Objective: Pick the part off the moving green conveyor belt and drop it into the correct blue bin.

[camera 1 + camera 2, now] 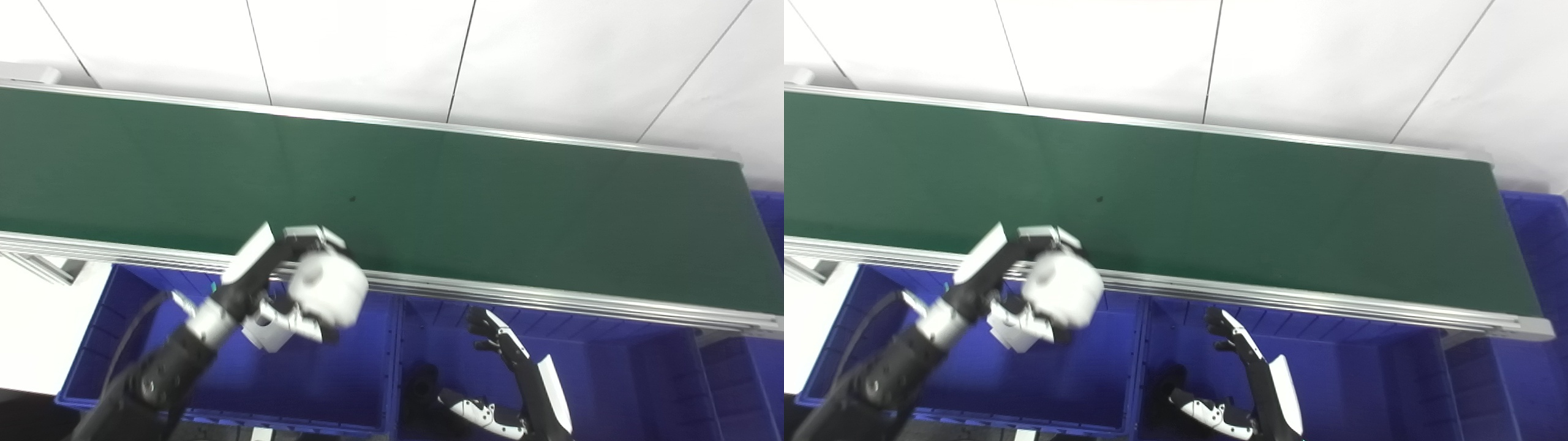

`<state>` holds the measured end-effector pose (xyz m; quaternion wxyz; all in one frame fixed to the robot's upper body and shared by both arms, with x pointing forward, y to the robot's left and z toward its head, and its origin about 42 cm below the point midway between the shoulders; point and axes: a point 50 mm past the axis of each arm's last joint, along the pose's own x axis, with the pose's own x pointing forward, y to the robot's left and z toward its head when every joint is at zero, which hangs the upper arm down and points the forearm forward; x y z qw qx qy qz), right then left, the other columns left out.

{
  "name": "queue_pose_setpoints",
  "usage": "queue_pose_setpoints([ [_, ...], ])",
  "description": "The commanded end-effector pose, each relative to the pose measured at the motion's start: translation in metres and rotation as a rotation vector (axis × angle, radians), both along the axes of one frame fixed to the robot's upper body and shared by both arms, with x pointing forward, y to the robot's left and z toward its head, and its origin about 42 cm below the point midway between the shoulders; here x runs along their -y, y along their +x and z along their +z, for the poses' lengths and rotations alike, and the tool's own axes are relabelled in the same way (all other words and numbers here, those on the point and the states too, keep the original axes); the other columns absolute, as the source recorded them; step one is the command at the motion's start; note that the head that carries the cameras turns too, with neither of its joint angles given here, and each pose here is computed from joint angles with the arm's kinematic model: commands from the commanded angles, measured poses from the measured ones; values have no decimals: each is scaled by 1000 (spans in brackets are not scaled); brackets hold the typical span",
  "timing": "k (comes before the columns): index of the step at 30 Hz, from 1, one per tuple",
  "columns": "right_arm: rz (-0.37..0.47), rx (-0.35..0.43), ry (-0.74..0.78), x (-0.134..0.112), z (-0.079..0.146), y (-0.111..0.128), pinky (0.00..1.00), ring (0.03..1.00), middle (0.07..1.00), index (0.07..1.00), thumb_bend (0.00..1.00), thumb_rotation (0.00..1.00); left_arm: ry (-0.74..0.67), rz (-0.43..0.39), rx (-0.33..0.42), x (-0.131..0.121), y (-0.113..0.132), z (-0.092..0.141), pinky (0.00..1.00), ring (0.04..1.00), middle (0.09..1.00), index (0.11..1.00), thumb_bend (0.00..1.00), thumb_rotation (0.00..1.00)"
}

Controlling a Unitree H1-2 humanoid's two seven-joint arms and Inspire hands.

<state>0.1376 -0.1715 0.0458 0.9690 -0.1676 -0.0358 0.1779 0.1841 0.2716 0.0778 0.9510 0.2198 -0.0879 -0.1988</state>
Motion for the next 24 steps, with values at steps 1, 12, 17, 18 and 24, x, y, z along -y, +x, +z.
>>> queue_pose_setpoints([
  [1, 1, 33, 12, -4, 10, 2, 713, 802, 831, 865, 621, 308, -10, 7, 39, 2, -4, 3, 465, 449, 500, 497, 499, 0],
  [12, 7, 27, 10, -6, 12, 1, 705, 802, 829, 862, 632, 354, 124, 75, -17, 11, -31, -40, 489, 460, 492, 493, 500, 0],
  [17, 7, 19, 13, -7, 12, 0, 712, 806, 830, 864, 629, 354, 271, 54, 23, 12, -30, -57, 540, 495, 497, 473, 500, 0],
  [18, 7, 20, 14, -7, 12, 0, 712, 805, 829, 862, 630, 349, 295, 50, 28, 12, -29, -59, 546, 499, 503, 467, 499, 0],
  [24, 6, 10, 16, -7, 11, -3, 717, 808, 832, 864, 633, 349, 562, 19, 11, 15, -24, -67, 674, 686, 611, 484, 509, 25],
])
